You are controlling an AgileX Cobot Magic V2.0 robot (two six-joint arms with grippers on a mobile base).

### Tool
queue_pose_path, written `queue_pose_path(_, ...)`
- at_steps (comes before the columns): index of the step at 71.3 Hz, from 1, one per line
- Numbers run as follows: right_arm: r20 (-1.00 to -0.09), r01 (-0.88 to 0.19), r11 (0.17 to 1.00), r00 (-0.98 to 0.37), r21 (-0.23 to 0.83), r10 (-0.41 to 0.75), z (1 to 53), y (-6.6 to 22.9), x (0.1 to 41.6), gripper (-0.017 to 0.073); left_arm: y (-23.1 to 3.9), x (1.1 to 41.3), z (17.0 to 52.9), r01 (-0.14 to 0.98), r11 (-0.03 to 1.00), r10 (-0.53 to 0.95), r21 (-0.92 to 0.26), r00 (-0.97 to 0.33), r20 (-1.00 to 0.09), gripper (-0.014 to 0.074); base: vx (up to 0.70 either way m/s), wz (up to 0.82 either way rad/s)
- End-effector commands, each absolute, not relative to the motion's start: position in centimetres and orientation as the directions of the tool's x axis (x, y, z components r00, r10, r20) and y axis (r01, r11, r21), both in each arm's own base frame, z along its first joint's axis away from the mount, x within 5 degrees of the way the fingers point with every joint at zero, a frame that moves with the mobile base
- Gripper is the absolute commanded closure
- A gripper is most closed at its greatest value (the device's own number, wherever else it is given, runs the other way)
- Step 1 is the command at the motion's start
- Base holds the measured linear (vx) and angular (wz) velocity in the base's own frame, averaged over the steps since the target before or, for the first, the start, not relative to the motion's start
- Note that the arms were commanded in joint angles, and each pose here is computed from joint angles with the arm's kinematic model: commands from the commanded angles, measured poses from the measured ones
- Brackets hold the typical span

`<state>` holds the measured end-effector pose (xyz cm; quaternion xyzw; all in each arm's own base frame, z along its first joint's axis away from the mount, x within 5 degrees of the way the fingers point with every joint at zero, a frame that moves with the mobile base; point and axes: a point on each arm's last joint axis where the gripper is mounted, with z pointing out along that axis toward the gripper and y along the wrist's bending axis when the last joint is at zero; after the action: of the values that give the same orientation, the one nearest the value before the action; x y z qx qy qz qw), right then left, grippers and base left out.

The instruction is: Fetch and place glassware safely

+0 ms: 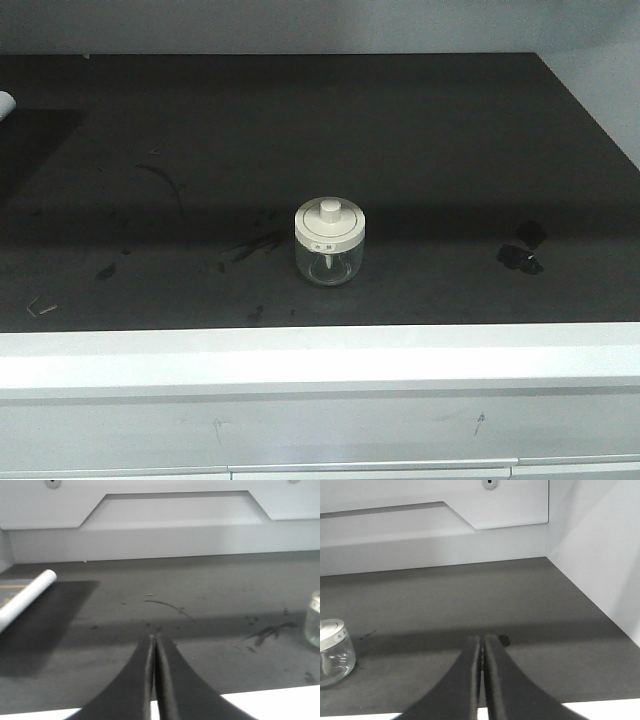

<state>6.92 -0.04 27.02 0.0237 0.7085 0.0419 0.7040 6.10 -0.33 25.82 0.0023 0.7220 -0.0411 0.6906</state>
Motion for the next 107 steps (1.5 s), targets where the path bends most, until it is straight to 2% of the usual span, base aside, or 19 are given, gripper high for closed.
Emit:
queue_pose_path(1, -0.995, -0.061, 0.995, 0.048, 0.079, 0.082, 28.3, 0.2, 6.9, 0.0560, -0.4, 6.1, 27.2, 0.079, 0.993, -0.089, -0.086, 0.031, -0.996, 0.0601, 0.00, 0.00)
queue_pose_path(20, -0.993, -0.070, 0.992, 0.051, 0.104, 0.107, 28.3, 0.3, 6.9, 0.0555, -0.4, 6.1, 27.2, 0.079, 0.993, -0.087, -0.085, 0.031, -0.996, 0.0601, 0.00, 0.00)
queue_pose_path(28, -0.992, -0.100, 0.990, 0.071, 0.100, 0.107, 28.7, 0.6, 7.1, 0.0522, -0.4, 6.1, 27.2, 0.079, 0.993, -0.087, -0.085, 0.031, -0.996, 0.0601, 0.00, 0.00)
queue_pose_path(38, -0.993, -0.143, 0.985, 0.055, 0.097, 0.106, 29.6, 1.2, 8.6, 0.0406, -0.4, 6.1, 27.2, 0.079, 0.993, -0.087, -0.085, 0.031, -0.996, 0.0601, 0.00, 0.00)
queue_pose_path(54, -0.996, -0.201, 0.975, -0.004, 0.092, 0.093, 30.4, 2.2, 11.9, 0.0125, -0.4, 6.1, 27.2, 0.079, 0.993, -0.087, -0.085, 0.031, -0.996, 0.0601, 0.00, 0.00)
queue_pose_path(63, -0.998, -0.274, 0.959, 0.000, 0.067, 0.069, 30.8, 3.1, 13.8, 0.0045, -0.4, 6.1, 27.2, 0.079, 0.993, -0.087, -0.085, 0.031, -0.996, 0.0601, 0.00, 0.00)
queue_pose_path(72, -0.997, -0.356, 0.931, -0.008, 0.075, 0.077, 31.0, 4.3, 15.7, 0.0043, -0.4, 6.1, 27.2, 0.079, 0.993, -0.087, -0.085, 0.031, -0.996, 0.0601, 0.00, 0.00)
queue_pose_path(81, -0.999, -0.436, 0.899, -0.040, 0.050, 0.036, 31.2, 6.2, 17.8, 0.0043, -0.4, 6.1, 27.2, 0.079, 0.993, -0.087, -0.085, 0.031, -0.996, 0.0601, 0.00, 0.00)
queue_pose_path(93, -0.997, -0.492, 0.870, -0.072, 0.046, 0.012, 31.7, 8.2, 20.5, 0.0043, -0.4, 6.1, 27.2, 0.079, 0.993, -0.087, -0.085, 0.031, -0.996, 0.0601, 0.00, 0.00)
queue_pose_path(107, -0.996, -0.585, 0.806, -0.048, 0.093, 0.080, 31.8, 10.1, 23.0, 0.0043, -0.4, 6.1, 27.2, 0.079, 0.993, -0.087, -0.085, 0.031, -0.996, 0.0601, 0.00, 0.00)
